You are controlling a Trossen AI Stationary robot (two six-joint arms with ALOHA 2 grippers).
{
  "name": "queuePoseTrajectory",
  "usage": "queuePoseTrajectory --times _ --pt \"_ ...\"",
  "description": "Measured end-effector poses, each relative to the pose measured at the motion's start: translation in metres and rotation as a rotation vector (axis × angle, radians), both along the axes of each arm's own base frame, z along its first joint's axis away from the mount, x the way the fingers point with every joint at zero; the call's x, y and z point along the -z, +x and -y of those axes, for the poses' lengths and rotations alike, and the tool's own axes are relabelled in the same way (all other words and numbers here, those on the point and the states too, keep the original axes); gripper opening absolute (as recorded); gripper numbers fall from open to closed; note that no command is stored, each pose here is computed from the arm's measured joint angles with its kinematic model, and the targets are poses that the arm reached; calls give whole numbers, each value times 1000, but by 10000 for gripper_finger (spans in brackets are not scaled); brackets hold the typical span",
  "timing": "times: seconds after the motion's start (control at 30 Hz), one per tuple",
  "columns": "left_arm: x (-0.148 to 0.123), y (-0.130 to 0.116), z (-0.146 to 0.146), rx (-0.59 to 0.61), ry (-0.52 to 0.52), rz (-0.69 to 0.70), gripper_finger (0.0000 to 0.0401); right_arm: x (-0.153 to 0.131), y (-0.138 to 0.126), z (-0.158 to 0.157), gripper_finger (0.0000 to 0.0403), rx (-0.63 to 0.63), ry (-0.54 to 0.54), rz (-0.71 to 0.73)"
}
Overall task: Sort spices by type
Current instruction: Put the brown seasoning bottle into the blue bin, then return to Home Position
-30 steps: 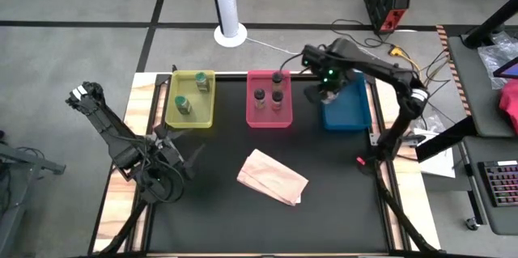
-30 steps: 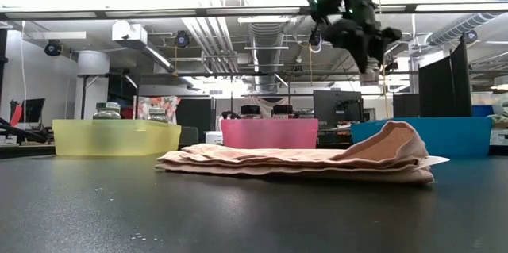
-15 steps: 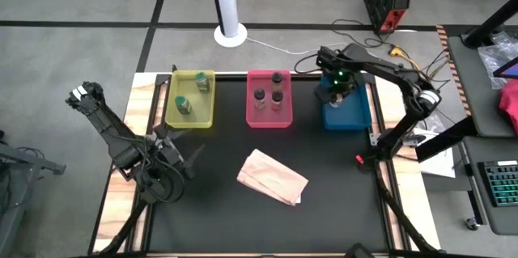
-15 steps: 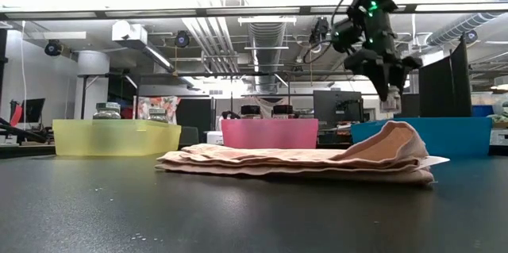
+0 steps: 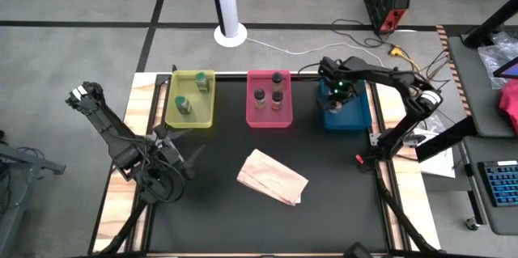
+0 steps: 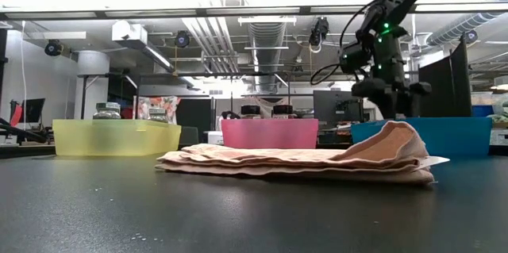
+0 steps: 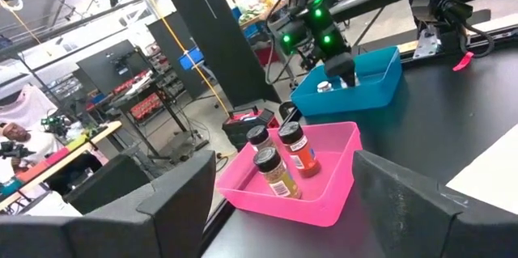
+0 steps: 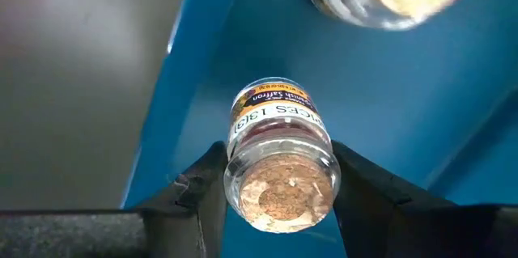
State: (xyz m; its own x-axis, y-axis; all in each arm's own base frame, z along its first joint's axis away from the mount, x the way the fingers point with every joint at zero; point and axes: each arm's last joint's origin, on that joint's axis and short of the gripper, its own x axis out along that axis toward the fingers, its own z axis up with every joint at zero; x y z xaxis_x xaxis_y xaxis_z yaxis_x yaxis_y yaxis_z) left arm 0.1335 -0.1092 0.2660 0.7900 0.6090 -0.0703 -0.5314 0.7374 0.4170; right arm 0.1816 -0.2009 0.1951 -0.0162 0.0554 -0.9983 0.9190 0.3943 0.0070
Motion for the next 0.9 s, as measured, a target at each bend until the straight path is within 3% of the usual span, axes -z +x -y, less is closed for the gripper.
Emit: queuePoseTrajectory --times 0.5,0.73,0.9 --pt "0 0 0 0 -8 4 274 16 -5 -3 167 -8 -40 -35" --pt "0 0 0 0 -8 4 274 16 -5 -3 252 -12 -41 -33" --pt "0 0 0 0 -9 5 274 4 -1 1 279 -5 -72 -5"
